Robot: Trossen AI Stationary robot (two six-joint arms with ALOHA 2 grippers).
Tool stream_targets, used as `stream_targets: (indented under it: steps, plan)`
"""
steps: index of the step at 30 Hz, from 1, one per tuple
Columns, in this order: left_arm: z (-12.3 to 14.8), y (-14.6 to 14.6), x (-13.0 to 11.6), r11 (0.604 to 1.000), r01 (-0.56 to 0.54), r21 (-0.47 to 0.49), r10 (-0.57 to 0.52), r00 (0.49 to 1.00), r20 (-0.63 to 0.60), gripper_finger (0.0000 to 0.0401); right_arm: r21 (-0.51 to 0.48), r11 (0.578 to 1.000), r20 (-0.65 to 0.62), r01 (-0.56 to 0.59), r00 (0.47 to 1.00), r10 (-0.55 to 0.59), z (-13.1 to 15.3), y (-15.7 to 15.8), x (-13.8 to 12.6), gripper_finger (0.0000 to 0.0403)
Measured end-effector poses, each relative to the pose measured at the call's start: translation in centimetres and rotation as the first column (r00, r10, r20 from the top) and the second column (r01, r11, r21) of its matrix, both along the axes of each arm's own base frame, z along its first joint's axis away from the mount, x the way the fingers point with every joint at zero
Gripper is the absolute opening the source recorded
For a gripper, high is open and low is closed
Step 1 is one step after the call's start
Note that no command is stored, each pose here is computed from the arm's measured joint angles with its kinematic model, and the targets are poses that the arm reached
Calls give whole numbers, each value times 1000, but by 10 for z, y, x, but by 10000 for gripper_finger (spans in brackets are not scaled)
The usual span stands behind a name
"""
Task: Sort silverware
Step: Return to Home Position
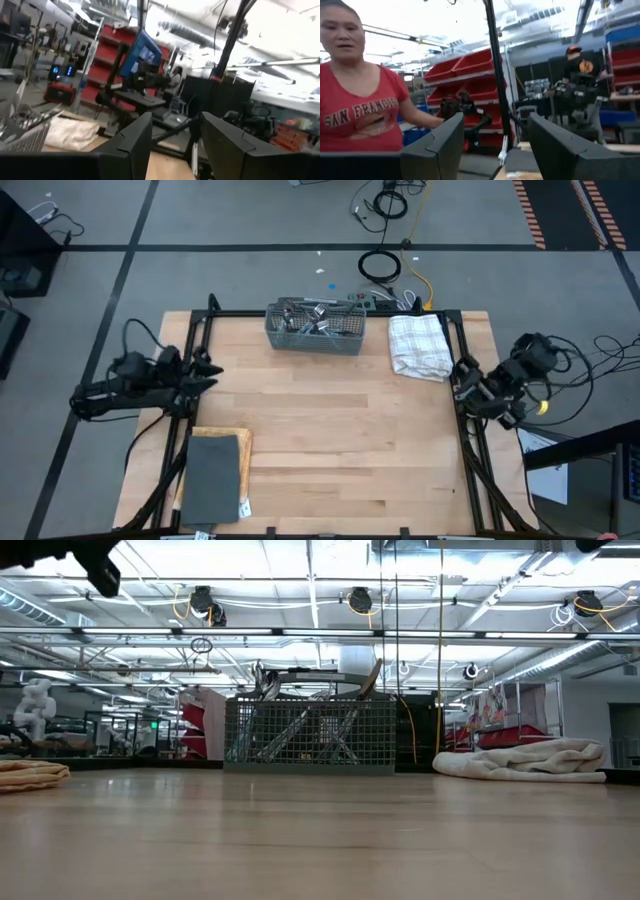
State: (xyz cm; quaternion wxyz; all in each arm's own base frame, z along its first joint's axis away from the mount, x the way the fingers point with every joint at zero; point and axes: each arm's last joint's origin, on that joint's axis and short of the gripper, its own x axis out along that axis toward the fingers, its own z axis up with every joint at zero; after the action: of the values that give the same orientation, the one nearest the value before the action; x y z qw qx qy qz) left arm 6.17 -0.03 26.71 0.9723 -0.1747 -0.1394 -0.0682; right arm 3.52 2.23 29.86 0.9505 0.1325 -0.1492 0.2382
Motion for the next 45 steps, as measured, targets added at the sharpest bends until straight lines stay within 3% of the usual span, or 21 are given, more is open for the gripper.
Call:
stream_targets:
  steps: [4, 8, 12, 18, 23, 27, 29, 31, 34, 36, 45]
  plan:
    - [-12, 0, 6, 1000, 0, 4, 0, 999, -36, 173, 9, 1000, -45, -13, 999, 13, -15, 7, 7, 203]
    - [-28, 1, 14, 1000, 10, -5, -10, 997, -77, 173, -69, 998, -129, -11, 992, 2, -46, 18, 19, 203]
    - [-42, 0, 20, 998, 54, -9, -55, 998, -44, 173, 19, 998, -124, 53, 991, -50, -68, 24, 29, 203]
    - [-77, -3, 32, 995, 96, -41, -98, 994, -49, 173, 88, 995, -89, 39, 996, -31, -101, 32, 37, 203]
    - [-85, -5, 34, 993, 103, -50, -109, 985, -134, 173, -16, 997, -39, 73, 997, -73, -100, 32, 37, 203]
    - [-81, -6, 33, 995, 99, -4, -99, 992, -84, 173, -128, 985, 16, 114, 993, -113, -101, 32, 37, 203]
    - [-76, -7, 31, 991, 129, 24, -128, 991, -31, 173, -133, 988, -4, 76, 997, -78, -103, 34, 37, 203]
    - [-75, -10, 30, 972, 231, 49, -230, 973, -18, 173, -82, 996, -114, -31, 993, 22, -110, 37, 38, 203]
    - [-75, -14, 29, 925, 378, 43, -377, 926, -33, 173, 64, 982, -287, -180, 939, 191, -120, 41, 37, 203]
    - [-77, -14, 29, 913, 407, 17, -406, 912, -55, 173, 81, 972, -336, -221, 912, 235, -124, 42, 37, 203]
    - [-84, -9, 33, 974, 223, -50, -227, 967, -117, 173, 10, 975, -384, -223, 899, 209, -130, 44, 39, 203]
